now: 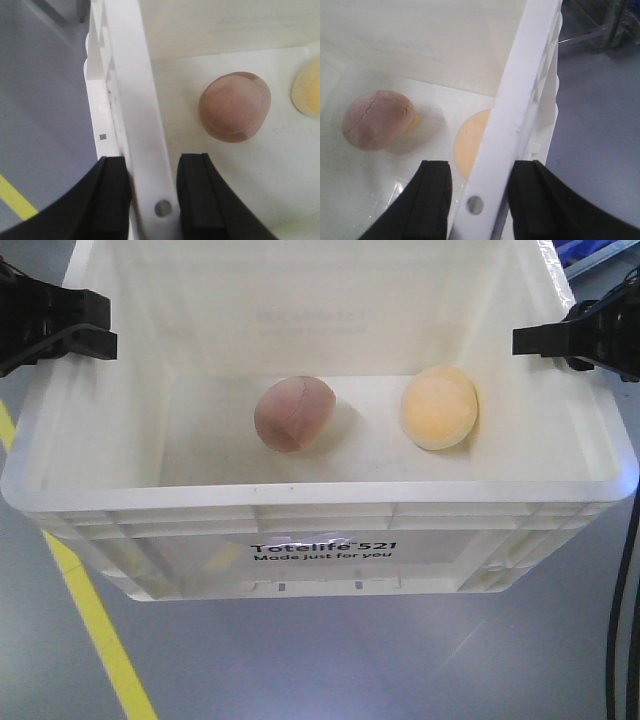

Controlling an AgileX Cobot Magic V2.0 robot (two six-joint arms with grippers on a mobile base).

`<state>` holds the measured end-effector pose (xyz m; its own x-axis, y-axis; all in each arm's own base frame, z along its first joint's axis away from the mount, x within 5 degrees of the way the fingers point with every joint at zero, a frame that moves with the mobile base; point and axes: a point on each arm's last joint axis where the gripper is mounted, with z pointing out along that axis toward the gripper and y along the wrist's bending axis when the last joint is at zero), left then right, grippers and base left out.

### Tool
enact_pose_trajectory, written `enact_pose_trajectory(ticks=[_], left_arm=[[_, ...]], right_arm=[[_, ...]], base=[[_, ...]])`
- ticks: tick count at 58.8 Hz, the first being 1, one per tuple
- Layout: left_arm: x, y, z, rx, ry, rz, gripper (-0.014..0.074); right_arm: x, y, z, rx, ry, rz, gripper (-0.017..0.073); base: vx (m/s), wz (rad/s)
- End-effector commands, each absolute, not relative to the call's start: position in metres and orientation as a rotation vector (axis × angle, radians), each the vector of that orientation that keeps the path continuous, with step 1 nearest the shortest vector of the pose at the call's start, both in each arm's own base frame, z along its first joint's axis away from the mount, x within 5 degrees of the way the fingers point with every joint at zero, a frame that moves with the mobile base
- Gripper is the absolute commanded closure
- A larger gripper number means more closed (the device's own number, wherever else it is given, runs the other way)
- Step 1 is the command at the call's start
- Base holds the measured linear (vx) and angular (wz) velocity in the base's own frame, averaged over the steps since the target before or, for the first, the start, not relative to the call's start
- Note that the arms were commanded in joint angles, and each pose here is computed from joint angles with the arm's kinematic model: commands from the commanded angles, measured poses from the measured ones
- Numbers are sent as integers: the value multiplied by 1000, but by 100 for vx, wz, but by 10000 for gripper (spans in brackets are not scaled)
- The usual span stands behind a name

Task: Place moving items into box and shelve
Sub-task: 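Carry the crate with both grippers toward the shelving area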

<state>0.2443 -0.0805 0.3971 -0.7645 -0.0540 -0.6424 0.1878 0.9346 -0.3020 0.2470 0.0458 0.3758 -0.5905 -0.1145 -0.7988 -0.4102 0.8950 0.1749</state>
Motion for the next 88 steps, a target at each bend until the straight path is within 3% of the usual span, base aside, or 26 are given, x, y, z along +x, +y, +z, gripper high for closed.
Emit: enact_pose_trajectory(ticks=[1,88], left_arm=[[242,-84,431,71,2178,-561,600],[241,-84,430,75,2193,-558,600]], right_arm=[[238,50,408,-359,2025,485,565],[238,51,408,-358,2025,487,565]], base=[[36,-52],[30,-58]])
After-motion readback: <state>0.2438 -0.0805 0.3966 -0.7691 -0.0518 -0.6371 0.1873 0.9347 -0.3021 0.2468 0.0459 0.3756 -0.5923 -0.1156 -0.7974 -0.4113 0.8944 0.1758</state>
